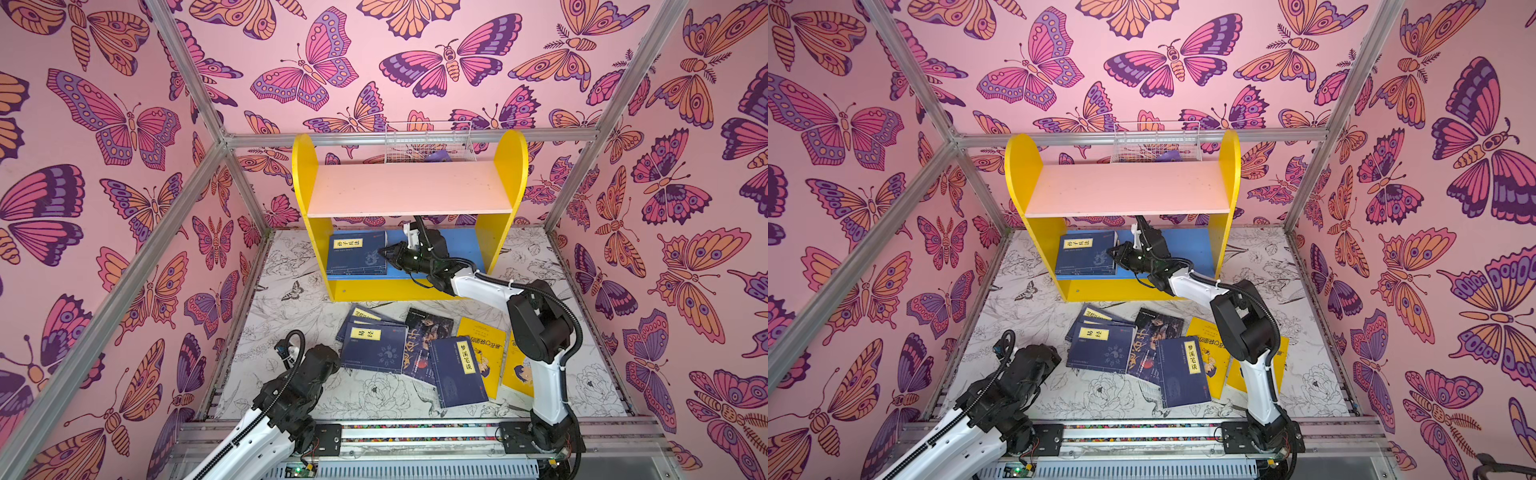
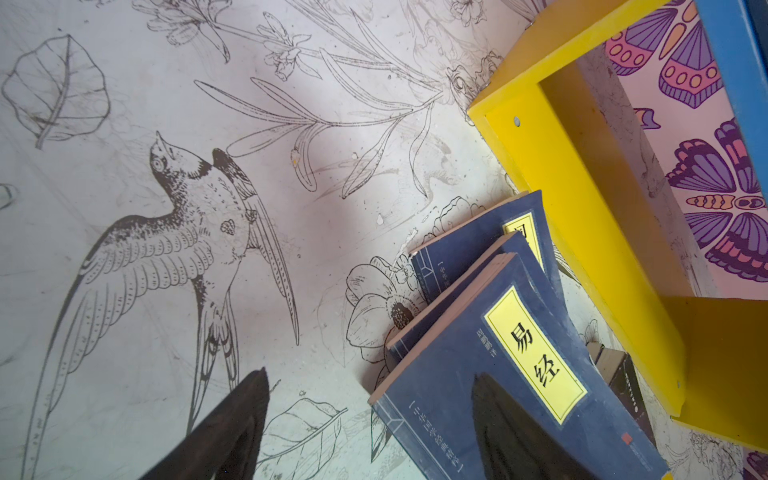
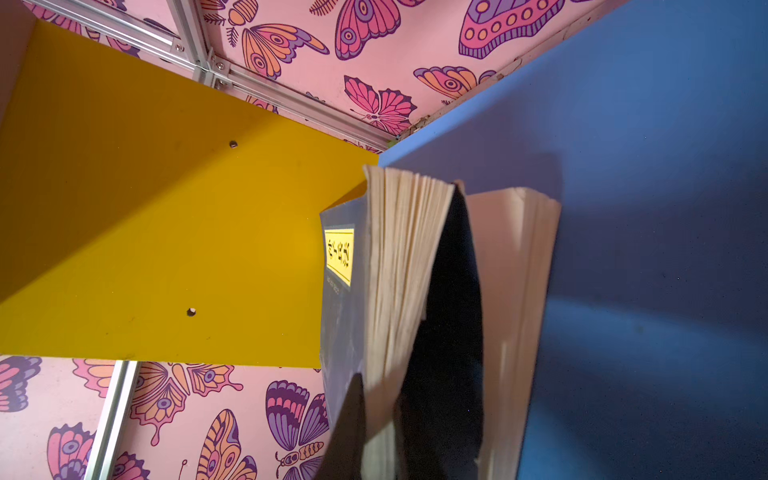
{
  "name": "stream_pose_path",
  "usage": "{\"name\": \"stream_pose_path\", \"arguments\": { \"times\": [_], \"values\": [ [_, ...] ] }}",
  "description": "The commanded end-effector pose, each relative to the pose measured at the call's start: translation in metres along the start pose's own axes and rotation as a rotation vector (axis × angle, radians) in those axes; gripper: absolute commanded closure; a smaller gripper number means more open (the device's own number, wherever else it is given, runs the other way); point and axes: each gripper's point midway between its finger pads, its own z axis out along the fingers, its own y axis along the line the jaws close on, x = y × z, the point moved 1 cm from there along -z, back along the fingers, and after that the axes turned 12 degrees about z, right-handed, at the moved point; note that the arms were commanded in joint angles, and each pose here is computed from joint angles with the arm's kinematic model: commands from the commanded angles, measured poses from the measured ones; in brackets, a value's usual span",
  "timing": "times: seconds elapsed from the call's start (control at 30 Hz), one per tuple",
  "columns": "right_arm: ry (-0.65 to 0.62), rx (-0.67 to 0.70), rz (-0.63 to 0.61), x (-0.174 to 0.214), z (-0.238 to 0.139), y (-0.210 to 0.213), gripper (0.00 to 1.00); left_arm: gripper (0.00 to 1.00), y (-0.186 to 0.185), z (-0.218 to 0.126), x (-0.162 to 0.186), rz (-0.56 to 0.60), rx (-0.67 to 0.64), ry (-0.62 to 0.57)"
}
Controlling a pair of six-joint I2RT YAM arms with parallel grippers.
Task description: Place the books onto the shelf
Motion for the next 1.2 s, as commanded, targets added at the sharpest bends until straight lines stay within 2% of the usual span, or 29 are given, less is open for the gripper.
{"name": "stream_pose_path", "arguments": {
  "times": [0.0,0.07,0.1,0.2,0.4,0.8,1.0,1.17],
  "values": [
    [-0.020,0.011,-0.031,0.010,0.004,0.003,0.97,0.21,0.007,0.003,0.005,0.023,-0.023,0.012],
    [-0.026,0.019,-0.060,0.010,0.003,0.007,0.89,0.21,0.006,0.003,0.005,0.021,-0.020,0.013],
    [-0.023,0.041,-0.080,0.011,0.002,0.009,0.80,0.21,0.006,0.004,0.005,0.021,-0.018,0.014],
    [-0.026,0.111,-0.175,0.017,0.000,0.015,0.65,0.21,0.005,0.004,0.005,0.016,-0.015,0.013],
    [-0.063,0.261,-0.281,0.022,-0.007,0.004,0.44,0.21,0.003,0.004,0.005,0.016,-0.007,0.015],
    [-0.113,0.377,-0.497,0.005,-0.028,0.015,0.27,0.20,0.000,0.003,0.003,0.026,0.006,0.011],
    [-0.018,0.331,-0.690,0.018,-0.043,0.028,0.27,0.19,-0.003,0.004,0.003,0.040,0.008,0.013],
    [0.123,0.301,-0.837,0.042,-0.061,0.023,0.28,0.17,-0.004,0.005,0.003,0.049,0.004,0.016]
  ]
}}
